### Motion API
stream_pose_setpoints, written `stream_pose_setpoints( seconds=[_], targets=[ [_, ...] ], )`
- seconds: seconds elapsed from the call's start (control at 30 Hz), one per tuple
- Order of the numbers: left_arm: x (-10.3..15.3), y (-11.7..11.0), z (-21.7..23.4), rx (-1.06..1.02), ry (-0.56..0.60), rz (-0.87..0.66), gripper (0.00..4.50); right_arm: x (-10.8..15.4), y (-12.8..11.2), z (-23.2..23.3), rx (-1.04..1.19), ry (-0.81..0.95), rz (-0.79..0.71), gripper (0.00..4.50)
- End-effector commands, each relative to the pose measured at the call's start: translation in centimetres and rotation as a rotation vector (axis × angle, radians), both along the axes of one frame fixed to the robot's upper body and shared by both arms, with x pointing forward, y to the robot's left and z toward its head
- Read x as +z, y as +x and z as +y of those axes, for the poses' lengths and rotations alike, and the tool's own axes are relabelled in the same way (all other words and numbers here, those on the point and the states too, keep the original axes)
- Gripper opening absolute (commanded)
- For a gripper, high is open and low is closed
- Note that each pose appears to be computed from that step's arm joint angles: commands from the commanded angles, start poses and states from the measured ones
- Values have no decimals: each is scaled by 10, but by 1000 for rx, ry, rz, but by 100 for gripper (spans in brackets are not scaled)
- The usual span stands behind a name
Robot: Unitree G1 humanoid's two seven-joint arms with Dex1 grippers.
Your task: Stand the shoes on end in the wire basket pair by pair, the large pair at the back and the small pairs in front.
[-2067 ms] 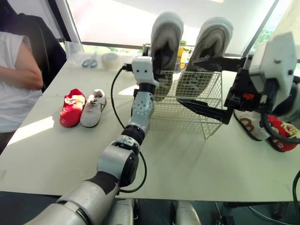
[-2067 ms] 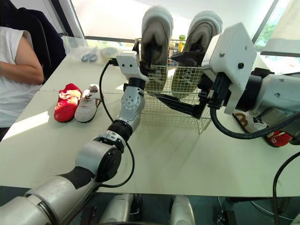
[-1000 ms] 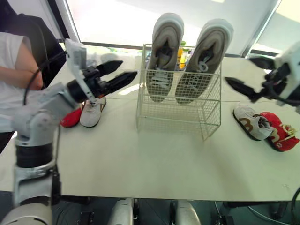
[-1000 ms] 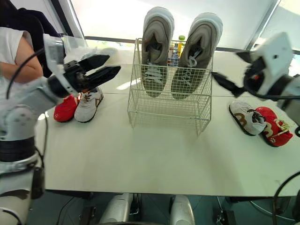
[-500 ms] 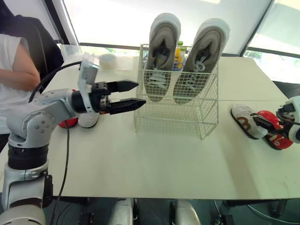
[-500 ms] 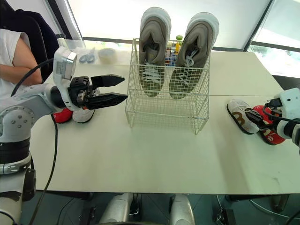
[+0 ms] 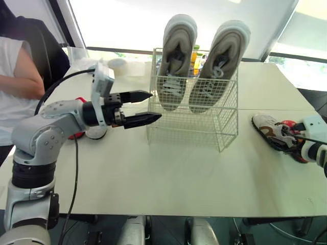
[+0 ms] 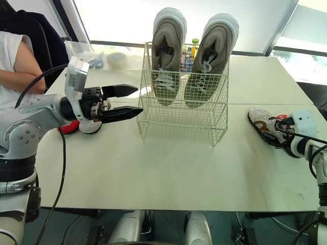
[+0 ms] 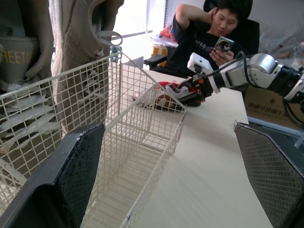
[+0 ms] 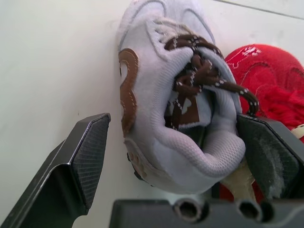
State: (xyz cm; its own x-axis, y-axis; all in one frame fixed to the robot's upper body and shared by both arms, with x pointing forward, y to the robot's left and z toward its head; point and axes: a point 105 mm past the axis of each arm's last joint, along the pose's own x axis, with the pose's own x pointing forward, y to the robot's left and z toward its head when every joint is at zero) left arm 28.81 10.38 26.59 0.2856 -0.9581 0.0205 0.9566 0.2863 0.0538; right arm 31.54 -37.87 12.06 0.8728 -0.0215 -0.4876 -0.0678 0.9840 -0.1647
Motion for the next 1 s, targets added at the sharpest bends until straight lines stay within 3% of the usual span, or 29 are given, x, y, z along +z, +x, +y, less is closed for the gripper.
stream_pose_setpoints(
  seconds=[0.03,0.17,0.27,0.47,0.53,0.63,0.73,0.8,0.9,1.0],
  targets=[
    [8,-4,-3,-2,2,-65,450,5,6,6,33,-21,-23,368],
    [8,-1,-4,8,8,-78,450,9,7,14,66,-36,-34,170],
    [11,2,-4,17,-7,-85,450,29,8,16,73,-58,-97,47],
    [20,14,0,40,-65,-53,450,116,6,18,65,-160,-357,47],
    [25,19,3,44,-94,-37,450,158,2,22,63,-219,-484,47],
    [33,26,5,31,-123,-8,450,228,-13,46,121,-285,-723,47],
    [44,30,7,-4,-165,27,450,269,-34,101,355,-297,-916,47],
    [51,34,7,-32,-184,47,450,283,-53,147,576,-293,-1005,47],
    [62,37,5,-70,-200,72,450,269,-64,199,823,-367,-977,47],
    [71,36,4,-111,-214,94,450,257,-62,222,932,-463,-950,47]
  ],
)
